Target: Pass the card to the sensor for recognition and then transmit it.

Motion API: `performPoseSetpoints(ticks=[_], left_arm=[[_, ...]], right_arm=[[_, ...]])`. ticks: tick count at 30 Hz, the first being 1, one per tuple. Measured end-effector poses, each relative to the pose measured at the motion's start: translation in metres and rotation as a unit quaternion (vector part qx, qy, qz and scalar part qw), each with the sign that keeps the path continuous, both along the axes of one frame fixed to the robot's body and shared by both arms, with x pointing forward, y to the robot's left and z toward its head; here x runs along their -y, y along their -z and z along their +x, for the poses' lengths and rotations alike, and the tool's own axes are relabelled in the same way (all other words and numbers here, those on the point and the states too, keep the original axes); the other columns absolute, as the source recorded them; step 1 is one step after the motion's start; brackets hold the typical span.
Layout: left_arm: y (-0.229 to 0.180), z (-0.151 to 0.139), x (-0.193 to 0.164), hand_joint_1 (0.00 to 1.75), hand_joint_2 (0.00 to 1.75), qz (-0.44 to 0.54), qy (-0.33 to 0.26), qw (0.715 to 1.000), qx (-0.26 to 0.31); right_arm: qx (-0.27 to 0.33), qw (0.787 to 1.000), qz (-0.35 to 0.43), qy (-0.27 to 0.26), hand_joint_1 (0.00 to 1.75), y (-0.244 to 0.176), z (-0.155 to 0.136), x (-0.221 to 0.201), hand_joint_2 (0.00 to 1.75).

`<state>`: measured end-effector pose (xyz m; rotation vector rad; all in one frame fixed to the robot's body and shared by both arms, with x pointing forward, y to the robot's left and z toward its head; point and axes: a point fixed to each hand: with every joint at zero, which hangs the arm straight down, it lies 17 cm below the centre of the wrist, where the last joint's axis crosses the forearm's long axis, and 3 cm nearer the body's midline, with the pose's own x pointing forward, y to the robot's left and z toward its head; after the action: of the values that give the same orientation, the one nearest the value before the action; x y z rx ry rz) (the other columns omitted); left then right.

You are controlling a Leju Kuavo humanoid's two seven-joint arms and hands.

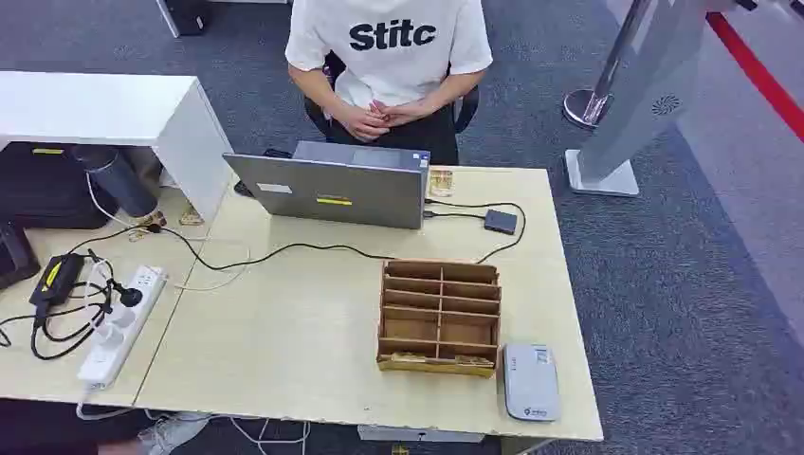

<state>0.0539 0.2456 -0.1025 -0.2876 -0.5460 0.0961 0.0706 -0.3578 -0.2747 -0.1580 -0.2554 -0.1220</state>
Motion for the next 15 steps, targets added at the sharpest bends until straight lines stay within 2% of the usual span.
performPoseSetpoints(ticks=[8, 9, 15], left_arm=[[-0.027, -0.057, 0.019, 0.0, 0.0, -0.04, -0.02, 0.996, -0.079], [-0.03, -0.063, 0.021, 0.0, 0.0, -0.045, -0.022, 0.995, -0.089], [-0.048, -0.091, 0.024, 0.0, 0.0, -0.06, -0.036, 0.988, -0.137]], right_arm=[[0.058, 0.992, 0.004, 0.113, 0.0, -0.007, 0.023, 0.011, 0.0], [0.064, 0.99, 0.005, 0.126, 0.0, -0.008, 0.025, 0.013, 1.75], [0.13, 0.97, 0.036, 0.201, 0.0, -0.02, 0.053, 0.024, 1.75]])
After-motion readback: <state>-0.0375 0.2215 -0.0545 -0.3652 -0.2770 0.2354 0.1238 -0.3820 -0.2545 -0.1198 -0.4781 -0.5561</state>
